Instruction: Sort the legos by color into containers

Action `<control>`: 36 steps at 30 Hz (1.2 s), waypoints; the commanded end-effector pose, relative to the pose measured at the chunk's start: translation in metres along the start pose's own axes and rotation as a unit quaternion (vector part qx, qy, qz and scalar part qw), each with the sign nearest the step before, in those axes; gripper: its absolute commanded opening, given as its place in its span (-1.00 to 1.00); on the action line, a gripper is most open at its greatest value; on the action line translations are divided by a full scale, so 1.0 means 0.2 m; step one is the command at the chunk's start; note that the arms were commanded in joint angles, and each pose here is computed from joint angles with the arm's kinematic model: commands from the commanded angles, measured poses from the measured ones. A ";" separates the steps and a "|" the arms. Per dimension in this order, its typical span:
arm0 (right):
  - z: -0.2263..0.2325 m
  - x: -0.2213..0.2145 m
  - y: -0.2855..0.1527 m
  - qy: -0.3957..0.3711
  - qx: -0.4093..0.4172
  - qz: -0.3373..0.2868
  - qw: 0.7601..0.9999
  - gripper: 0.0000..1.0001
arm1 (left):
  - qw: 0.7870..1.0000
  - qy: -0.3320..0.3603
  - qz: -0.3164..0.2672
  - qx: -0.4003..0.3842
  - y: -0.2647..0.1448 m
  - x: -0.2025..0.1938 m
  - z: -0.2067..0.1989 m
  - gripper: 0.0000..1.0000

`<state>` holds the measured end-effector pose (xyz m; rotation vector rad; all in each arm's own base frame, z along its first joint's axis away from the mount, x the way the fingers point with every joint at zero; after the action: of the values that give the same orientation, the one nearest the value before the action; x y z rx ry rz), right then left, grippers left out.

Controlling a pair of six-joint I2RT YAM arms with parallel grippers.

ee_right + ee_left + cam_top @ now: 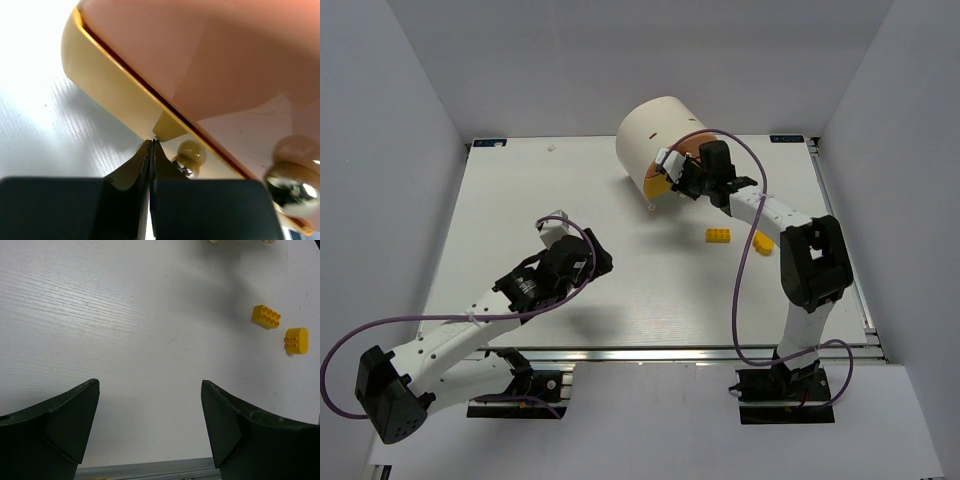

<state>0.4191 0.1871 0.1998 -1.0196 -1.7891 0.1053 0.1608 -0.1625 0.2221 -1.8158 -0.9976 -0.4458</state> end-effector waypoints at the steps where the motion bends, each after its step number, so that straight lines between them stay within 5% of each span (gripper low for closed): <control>1: -0.08 0.05 0.05 0.019 -0.046 -0.024 0.998 -1.00 | 1.000 0.002 -0.006 -0.001 0.00 0.02 -0.01 0.84; 13: 0.15 -0.02 -0.19 0.123 -0.012 -0.072 0.990 -0.96 | 1.000 -0.001 -0.011 -0.001 -0.01 0.02 0.00 0.84; 14: 0.18 -0.03 -0.21 0.145 -0.012 -0.077 0.986 -0.81 | 1.000 -0.001 -0.011 -0.002 -0.01 0.02 0.00 0.85; 15: 0.23 -0.05 -0.25 0.200 -0.010 -0.078 0.977 -0.39 | 1.000 0.000 -0.010 -0.002 -0.01 0.02 0.00 0.85; 19: 0.28 -0.08 -0.30 0.329 -0.001 -0.073 0.942 0.24 | 1.000 0.007 -0.005 -0.001 0.01 0.01 0.00 0.85; 30: 0.19 -0.21 -0.13 0.594 -0.019 -0.017 0.804 0.28 | 1.000 -0.001 -0.002 0.004 -0.01 0.01 0.00 0.85; 36: 0.08 -0.22 -0.02 0.632 -0.017 -0.035 0.774 0.20 | 1.000 -0.009 -0.001 0.006 -0.02 0.01 0.01 0.85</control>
<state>0.3896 0.1525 0.1387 -0.8020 -0.5919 -0.4801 0.1602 -0.1620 0.2191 -1.8046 -0.9849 -0.4325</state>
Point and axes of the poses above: each gripper's point midway between its finger pads, its own y axis out along the fingers, its own z axis along the line the jaws close on, x = y × z, the point moved 10 cm from there along -y, back along the fingers, and after that the axes turned 2 degrees about y, right-handed, at the moved point
